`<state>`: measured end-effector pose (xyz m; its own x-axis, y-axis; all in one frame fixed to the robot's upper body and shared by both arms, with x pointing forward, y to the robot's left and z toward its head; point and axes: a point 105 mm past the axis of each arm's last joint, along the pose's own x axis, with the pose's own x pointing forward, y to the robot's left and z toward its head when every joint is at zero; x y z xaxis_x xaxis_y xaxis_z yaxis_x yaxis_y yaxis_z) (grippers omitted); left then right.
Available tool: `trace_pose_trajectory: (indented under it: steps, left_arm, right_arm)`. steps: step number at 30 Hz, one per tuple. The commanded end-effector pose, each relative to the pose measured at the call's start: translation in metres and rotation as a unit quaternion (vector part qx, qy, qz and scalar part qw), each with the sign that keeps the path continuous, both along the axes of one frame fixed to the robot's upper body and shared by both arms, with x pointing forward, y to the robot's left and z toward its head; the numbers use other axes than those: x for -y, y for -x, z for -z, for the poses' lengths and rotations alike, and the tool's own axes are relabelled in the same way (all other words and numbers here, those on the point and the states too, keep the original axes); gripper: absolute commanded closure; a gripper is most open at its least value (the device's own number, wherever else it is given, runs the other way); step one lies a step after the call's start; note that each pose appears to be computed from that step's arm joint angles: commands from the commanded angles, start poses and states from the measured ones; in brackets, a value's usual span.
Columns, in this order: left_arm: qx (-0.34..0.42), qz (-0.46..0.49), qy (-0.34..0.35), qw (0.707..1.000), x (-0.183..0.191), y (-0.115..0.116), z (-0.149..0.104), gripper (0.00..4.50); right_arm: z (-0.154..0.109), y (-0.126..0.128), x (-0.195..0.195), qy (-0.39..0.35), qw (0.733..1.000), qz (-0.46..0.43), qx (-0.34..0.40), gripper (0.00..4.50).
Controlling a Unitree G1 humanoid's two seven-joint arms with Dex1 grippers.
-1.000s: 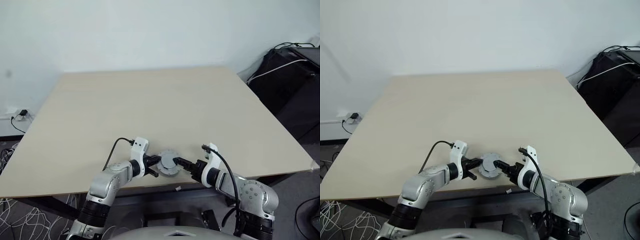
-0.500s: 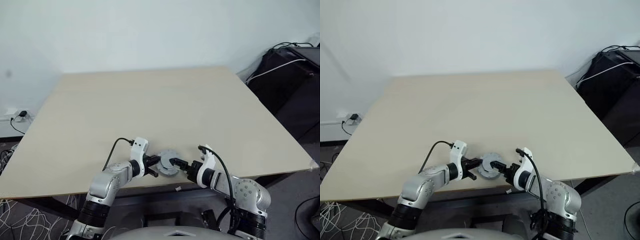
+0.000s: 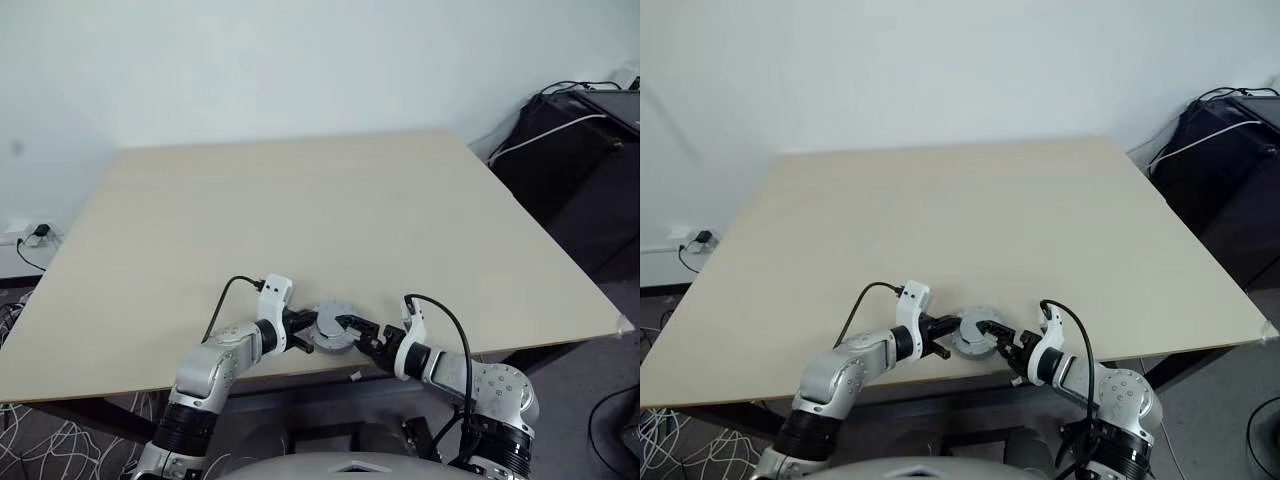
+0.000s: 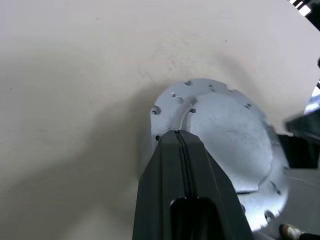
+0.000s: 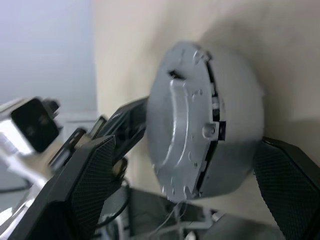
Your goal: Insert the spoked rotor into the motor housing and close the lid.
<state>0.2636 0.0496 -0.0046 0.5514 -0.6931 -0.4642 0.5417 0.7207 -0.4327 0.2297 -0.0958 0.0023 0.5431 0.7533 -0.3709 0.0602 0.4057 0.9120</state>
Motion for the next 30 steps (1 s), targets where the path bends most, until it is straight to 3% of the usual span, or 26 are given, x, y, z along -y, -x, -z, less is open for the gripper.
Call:
trace_pose_trajectory:
  steps: [1, 8, 16, 19, 25, 30]
  left_arm:
    - [-0.028, 0.026, 0.004, 0.999, 0.012, 0.013, 0.01, 4.5]
    - [-0.03, 0.027, 0.005, 0.999, 0.013, 0.014, 0.011, 4.5]
    - [-0.029, 0.026, 0.005, 0.999, 0.013, 0.014, 0.011, 4.5]
    - [-0.03, 0.024, 0.003, 0.999, 0.012, 0.014, 0.011, 4.5]
    - [-0.031, 0.021, 0.002, 0.999, 0.011, 0.014, 0.012, 4.5]
    - [-0.031, 0.02, 0.003, 0.999, 0.011, 0.014, 0.012, 4.5]
  right_arm:
    - [-0.023, -0.006, -0.026, -0.044, 0.997, -0.041, 0.044, 0.03]
    - [-0.008, -0.019, -0.027, 0.015, 0.999, -0.017, 0.025, 0.03]
    - [-0.019, -0.028, -0.025, -0.007, 0.999, 0.011, 0.048, 0.03]
    - [-0.027, -0.027, -0.026, -0.019, 0.998, 0.008, 0.058, 0.59]
    - [-0.038, -0.018, -0.03, -0.045, 0.997, -0.008, 0.069, 2.36]
    - [-0.039, -0.012, -0.035, -0.051, 0.996, -0.022, 0.063, 2.41]
